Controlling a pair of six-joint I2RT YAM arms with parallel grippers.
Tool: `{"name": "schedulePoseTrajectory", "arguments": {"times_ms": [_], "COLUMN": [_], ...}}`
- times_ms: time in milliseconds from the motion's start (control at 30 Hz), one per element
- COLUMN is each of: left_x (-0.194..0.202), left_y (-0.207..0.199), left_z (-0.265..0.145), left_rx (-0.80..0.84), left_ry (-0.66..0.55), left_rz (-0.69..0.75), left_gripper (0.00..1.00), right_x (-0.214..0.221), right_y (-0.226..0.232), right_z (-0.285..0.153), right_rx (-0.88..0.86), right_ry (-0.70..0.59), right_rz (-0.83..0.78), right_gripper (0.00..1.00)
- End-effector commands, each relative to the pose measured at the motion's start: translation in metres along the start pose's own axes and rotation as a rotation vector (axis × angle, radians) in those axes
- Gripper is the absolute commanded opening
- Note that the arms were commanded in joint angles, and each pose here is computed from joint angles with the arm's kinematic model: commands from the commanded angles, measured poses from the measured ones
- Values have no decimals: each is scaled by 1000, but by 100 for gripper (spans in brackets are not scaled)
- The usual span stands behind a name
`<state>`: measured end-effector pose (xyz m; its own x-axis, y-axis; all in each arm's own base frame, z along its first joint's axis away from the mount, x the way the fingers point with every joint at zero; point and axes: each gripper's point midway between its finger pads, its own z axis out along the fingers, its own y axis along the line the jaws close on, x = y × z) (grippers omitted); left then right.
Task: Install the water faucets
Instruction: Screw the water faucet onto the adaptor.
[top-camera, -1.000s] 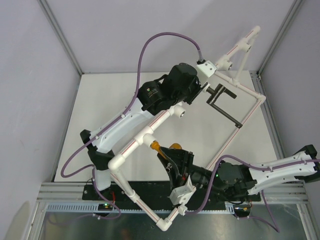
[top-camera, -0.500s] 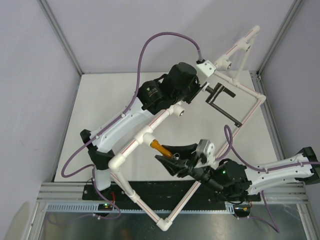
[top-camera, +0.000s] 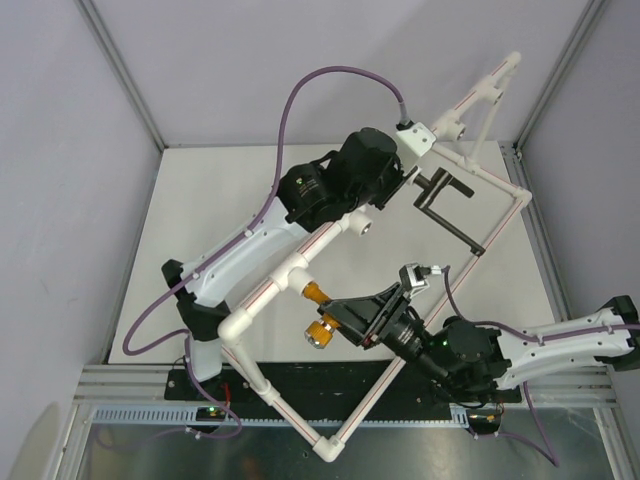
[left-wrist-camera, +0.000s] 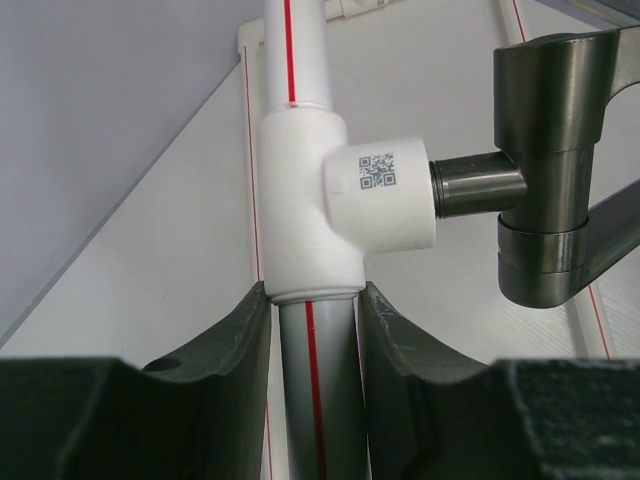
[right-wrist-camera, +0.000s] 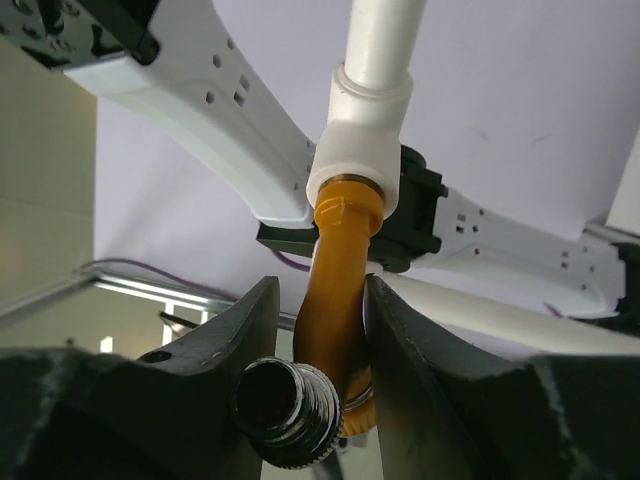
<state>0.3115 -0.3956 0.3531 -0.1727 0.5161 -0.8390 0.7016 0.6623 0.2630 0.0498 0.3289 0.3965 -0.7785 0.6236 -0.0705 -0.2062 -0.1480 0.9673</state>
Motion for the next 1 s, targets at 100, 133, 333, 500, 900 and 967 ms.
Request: {"name": "schedulePoseTrajectory", "arguments": {"times_ms": [100,133,333,500,900,967], "left_x": [163,163,166,167,168,169], "left_y": [-6,-6,-8,-5,-5,-5], "left_z": [38,38,39,38,39,40], "left_rx": [13,14,21,9,9,8], "left_ry": [586,586,593,599,600,603], "left_rz": [207,208,210,219,223,225], "left_gripper": [8,8,7,7,7,7], "right_x": [-63,-63,-66,-80,-98,-72], "right_y": [32,30,10,-5,-31,-44], "right_z": [-13,-15,-24,-35,-64,-67], "right_rx": [-76,-76,-63,-44,-56,-166], "right_ry": [-181,-182,-181,-218,-19,181], "right_rz": [323,289,130,24,-1332,-1626], "right_gripper": [26,33,74,86,82,92]}}
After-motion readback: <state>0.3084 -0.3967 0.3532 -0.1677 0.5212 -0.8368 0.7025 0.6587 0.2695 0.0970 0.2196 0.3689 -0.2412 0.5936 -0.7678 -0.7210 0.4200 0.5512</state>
